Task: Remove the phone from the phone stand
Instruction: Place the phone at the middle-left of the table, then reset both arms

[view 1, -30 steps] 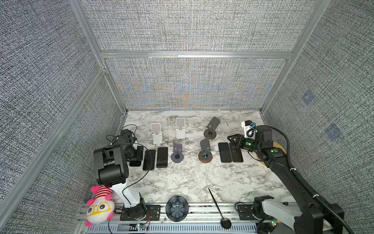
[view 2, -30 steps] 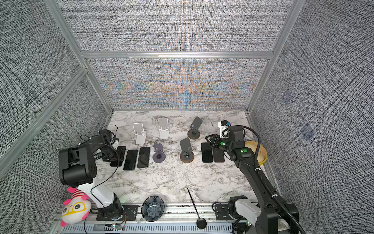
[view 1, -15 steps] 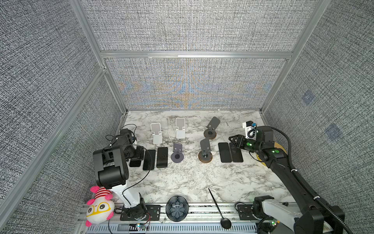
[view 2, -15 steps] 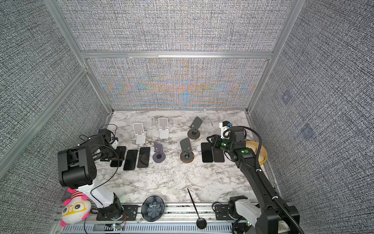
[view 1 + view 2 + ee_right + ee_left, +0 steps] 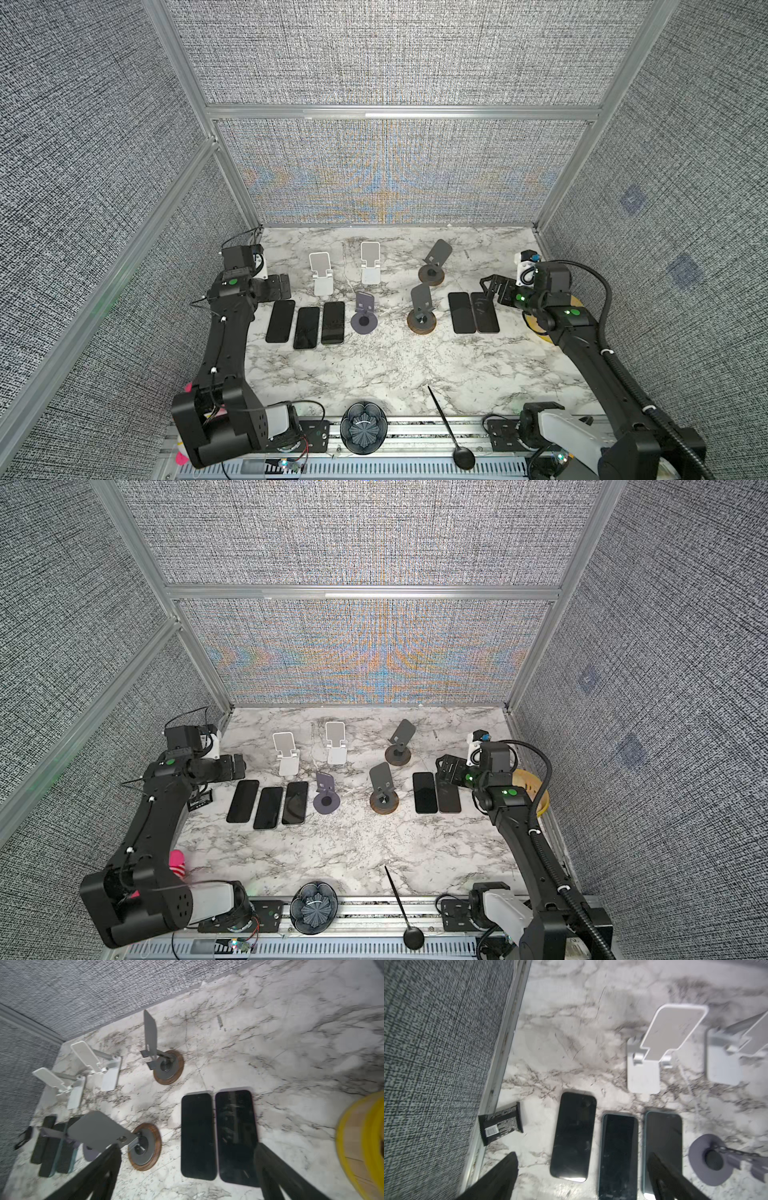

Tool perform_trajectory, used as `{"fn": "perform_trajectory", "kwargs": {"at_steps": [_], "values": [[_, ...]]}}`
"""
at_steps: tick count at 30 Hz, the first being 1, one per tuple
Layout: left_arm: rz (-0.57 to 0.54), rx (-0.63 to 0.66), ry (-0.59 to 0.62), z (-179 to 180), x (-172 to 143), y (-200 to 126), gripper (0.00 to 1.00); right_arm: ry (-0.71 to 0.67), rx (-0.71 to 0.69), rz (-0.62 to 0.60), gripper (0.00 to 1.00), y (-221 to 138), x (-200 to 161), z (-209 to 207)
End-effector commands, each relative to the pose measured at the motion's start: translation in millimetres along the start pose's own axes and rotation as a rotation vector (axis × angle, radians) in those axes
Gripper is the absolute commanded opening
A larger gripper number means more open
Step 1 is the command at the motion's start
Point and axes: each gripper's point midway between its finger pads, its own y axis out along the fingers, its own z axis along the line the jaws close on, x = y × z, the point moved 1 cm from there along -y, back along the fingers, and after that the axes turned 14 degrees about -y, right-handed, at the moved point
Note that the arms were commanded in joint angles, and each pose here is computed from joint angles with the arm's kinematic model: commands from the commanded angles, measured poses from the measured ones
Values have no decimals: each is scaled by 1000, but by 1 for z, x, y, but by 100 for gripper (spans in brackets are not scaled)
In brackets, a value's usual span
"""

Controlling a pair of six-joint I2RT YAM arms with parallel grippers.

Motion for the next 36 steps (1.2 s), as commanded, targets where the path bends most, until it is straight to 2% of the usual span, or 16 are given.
{"fn": "perform_trajectory", "kwargs": {"at_steps": [1,4,8,12,15,21,32,36], "values": [[-185,-147,-36,-29,27,-4,98,-68,-198,-53,99,3,2,-34],[-262,-147,-18,-31,24,5,98,-127,-272,-61,99,12,-10,-48],[-262,-116,-31,-22,7,31,98,-168,-348,-42,99,25,-27,-64],[-355,-105,-13,-13,2,48,98,-183,-364,-37,99,41,-38,-69],[-361,-80,-1,-8,-3,58,98,-201,-368,-34,99,51,-45,-72],[-382,-145,-8,-13,-10,73,98,-215,-388,-74,99,65,-52,-77],[-448,-160,2,-9,-17,87,98,-234,-402,-242,99,60,-39,-76],[-434,-174,15,-12,-19,93,98,-262,-400,-265,99,63,-35,-75]]}}
